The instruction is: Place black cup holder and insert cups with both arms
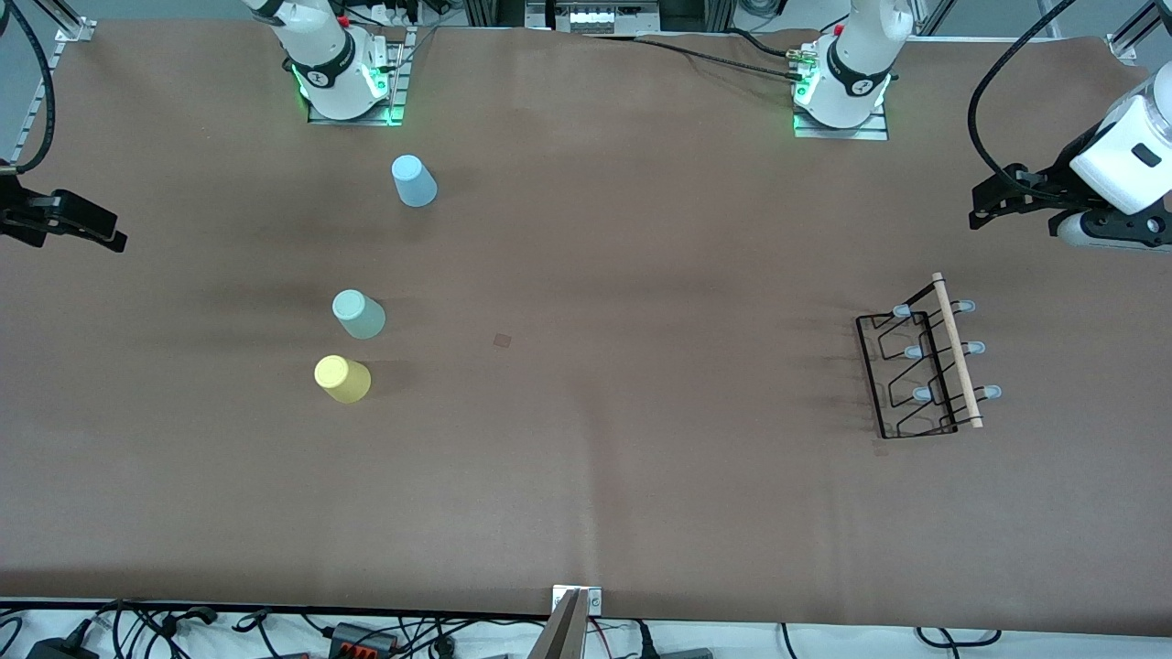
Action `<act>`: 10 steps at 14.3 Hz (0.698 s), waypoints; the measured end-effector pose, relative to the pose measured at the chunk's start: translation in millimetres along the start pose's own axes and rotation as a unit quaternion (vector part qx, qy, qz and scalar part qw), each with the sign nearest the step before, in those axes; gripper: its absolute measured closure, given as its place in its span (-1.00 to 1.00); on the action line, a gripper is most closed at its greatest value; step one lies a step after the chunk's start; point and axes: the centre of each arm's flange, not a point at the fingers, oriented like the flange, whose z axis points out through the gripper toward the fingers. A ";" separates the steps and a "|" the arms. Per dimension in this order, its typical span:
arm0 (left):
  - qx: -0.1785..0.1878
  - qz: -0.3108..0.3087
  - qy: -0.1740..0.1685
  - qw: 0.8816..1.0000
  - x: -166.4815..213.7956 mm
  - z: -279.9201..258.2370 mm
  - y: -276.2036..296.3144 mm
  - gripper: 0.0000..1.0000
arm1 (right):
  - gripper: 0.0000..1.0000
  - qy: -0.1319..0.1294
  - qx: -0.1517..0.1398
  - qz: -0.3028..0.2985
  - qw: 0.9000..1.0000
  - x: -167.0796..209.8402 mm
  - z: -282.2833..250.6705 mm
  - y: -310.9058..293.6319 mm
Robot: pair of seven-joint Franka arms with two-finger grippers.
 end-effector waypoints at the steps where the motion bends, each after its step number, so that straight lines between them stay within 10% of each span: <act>1: 0.000 0.000 0.000 1.000 0.0 0.0 0.0 -1.00 | -1.00 0.000 0.000 -0.001 1.000 0.0 0.1 -1.1; 6: 0.000 -0.001 0.000 1.000 0.0 -0.1 -0.2 -1.00 | -1.00 -0.005 0.000 -0.001 1.000 1.1 3.8 -1.0; 10: 0.000 -0.001 0.000 1.000 0.1 0.0 -0.2 -1.00 | -1.00 -0.072 0.003 -0.034 0.997 8.8 45.1 -2.0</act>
